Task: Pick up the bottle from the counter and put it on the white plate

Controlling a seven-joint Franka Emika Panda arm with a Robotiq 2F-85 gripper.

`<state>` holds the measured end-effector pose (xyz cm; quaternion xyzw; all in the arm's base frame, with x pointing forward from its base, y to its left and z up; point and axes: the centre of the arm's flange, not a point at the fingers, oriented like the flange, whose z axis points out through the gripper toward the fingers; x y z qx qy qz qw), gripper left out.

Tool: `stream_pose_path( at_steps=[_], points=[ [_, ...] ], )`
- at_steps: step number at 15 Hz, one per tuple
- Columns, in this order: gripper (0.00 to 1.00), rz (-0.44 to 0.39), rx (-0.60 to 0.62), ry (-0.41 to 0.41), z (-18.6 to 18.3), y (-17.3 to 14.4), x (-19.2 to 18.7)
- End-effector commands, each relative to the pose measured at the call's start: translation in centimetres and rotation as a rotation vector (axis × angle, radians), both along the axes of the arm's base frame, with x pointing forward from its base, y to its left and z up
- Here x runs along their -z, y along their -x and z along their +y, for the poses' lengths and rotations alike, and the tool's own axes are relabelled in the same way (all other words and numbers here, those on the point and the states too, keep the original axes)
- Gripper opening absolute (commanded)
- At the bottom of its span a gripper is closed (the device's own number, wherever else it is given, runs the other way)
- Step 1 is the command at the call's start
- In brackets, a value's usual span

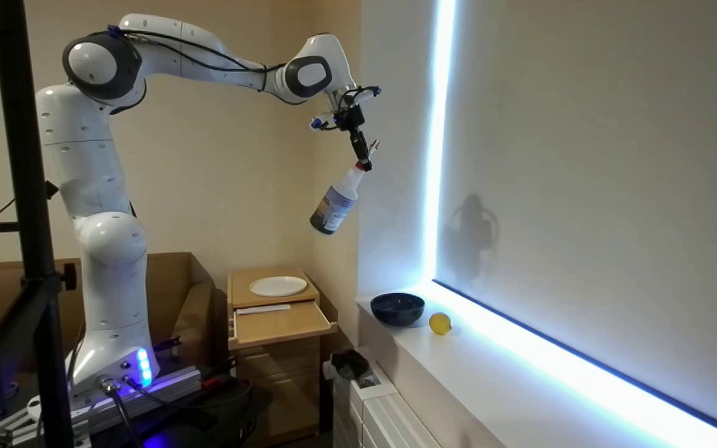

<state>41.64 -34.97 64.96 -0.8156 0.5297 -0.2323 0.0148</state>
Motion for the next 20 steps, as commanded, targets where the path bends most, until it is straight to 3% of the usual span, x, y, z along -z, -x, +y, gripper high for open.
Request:
stream_pose_path(
  at_steps=[1,2,3,8,10,13,14,15,16,19,20],
  points=[
    [0.33,0.003,0.001,0.000,-0.1,-0.1,0.2],
    [0.08,0.005,0.001,0.000,-0.1,-0.2,0.4],
    [0.08,0.030,-0.011,0.055,0.9,-1.2,1.1],
    [0.08,0.076,-0.301,0.228,13.4,-8.8,1.9],
    [0.08,0.039,-0.420,0.266,19.8,-12.0,2.2],
    [0.08,-0.072,-0.551,0.299,26.4,-15.3,2.4],
    [0.08,-0.111,-0.561,0.292,27.3,-15.4,1.9],
    [0.08,-0.050,-0.544,0.277,26.9,-14.7,2.6],
    [0.33,-0.057,-0.555,0.274,27.9,-15.1,2.9],
    [0.33,-0.047,-0.547,0.270,27.4,-15.1,3.3],
    [0.08,-0.046,-0.542,0.270,27.0,-15.1,3.3]
  ],
)
